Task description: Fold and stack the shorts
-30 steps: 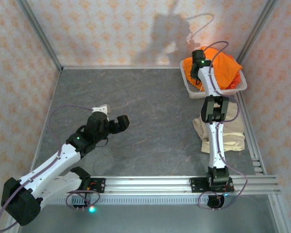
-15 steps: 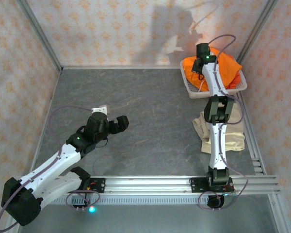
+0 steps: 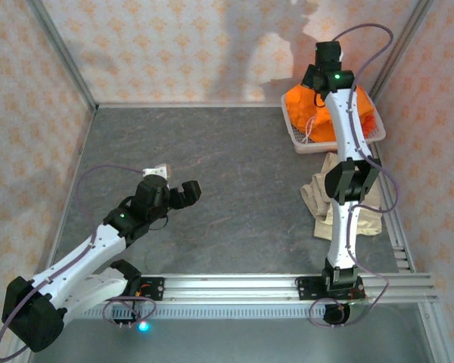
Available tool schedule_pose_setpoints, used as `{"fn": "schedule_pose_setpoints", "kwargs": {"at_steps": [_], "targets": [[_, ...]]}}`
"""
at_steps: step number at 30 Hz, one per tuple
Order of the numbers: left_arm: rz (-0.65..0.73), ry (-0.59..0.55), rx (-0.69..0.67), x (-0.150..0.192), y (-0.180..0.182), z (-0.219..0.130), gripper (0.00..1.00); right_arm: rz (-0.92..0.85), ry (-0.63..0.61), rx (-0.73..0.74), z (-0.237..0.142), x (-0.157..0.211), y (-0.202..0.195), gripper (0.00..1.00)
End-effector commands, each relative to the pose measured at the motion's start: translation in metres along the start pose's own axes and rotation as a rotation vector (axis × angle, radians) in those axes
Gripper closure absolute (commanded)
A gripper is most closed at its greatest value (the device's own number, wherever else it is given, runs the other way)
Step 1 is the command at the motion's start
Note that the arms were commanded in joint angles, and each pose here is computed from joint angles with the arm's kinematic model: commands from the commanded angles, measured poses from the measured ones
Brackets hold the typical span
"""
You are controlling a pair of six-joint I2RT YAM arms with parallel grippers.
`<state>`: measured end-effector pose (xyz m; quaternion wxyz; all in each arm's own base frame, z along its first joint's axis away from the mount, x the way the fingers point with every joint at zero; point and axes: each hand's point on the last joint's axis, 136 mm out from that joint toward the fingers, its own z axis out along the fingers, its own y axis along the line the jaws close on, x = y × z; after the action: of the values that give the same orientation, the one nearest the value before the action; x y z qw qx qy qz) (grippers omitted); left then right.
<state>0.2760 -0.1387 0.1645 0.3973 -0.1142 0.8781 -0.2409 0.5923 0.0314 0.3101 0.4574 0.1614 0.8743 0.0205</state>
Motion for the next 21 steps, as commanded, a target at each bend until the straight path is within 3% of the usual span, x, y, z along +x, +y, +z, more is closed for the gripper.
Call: {"fn": "schedule_pose_setpoints", "kwargs": {"at_steps": [1,11,21], "targets": [[-0.009,-0.011,-0.021,0.000,0.007,0.001,0.00,-0.012,-0.143,-0.175,-0.077,-0.046,0.041,1.00],[-0.020,-0.010,-0.015,0.001,0.006,0.005,0.00,-0.053,-0.233,-0.564,-0.204,-0.063,0.127,1.00],[-0.039,-0.019,-0.016,0.000,0.007,0.004,0.00,-0.093,-0.240,-1.021,-0.335,-0.044,0.207,1.00]]}}
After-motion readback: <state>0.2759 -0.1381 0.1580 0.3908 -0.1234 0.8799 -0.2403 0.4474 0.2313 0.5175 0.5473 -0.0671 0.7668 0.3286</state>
